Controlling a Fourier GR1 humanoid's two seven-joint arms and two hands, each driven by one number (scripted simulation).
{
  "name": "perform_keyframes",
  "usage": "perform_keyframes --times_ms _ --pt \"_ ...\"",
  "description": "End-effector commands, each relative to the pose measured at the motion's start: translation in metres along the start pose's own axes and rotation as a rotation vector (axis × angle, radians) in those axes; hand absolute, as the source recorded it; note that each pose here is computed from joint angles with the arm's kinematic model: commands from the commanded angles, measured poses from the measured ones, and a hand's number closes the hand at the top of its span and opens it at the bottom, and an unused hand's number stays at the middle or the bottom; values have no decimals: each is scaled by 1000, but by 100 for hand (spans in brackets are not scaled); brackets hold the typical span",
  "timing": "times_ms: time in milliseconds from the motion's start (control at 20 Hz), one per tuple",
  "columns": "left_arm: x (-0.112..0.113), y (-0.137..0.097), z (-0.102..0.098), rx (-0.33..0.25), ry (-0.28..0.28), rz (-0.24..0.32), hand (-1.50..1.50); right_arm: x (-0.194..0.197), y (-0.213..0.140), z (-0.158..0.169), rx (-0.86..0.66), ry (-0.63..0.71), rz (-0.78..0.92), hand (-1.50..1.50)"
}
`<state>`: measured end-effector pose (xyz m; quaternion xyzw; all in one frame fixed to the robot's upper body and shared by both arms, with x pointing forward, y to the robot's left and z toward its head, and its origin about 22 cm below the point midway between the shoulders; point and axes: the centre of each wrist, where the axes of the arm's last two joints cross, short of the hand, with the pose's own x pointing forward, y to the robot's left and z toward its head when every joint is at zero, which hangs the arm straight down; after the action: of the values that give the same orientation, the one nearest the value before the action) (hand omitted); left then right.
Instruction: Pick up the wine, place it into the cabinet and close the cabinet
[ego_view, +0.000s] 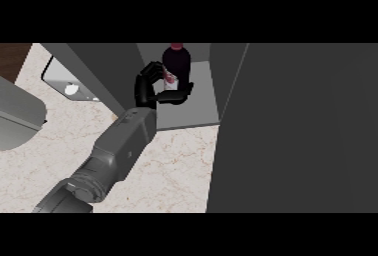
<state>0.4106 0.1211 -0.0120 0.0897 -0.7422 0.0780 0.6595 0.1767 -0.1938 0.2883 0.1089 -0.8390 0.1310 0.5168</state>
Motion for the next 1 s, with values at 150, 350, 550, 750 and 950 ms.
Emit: perform_keyframes --times_ms 150,350,550,750,950 --pt "-27 15 18 -3 86 102 150 0 5 3 43 -17 -29 -150" --pt "-35 20 24 3 65 135 150 4 1 7 71 -8 -34 -150" --pt "-40 24 28 2 104 163 150 2 2 9 74 2 -42 -150" --pt "-59 37 43 16 135 140 150 -1 2 11 42 -6 -46 -150" --pt "-61 38 46 20 130 99 150 -6 3 -4 57 -9 -49 -150"
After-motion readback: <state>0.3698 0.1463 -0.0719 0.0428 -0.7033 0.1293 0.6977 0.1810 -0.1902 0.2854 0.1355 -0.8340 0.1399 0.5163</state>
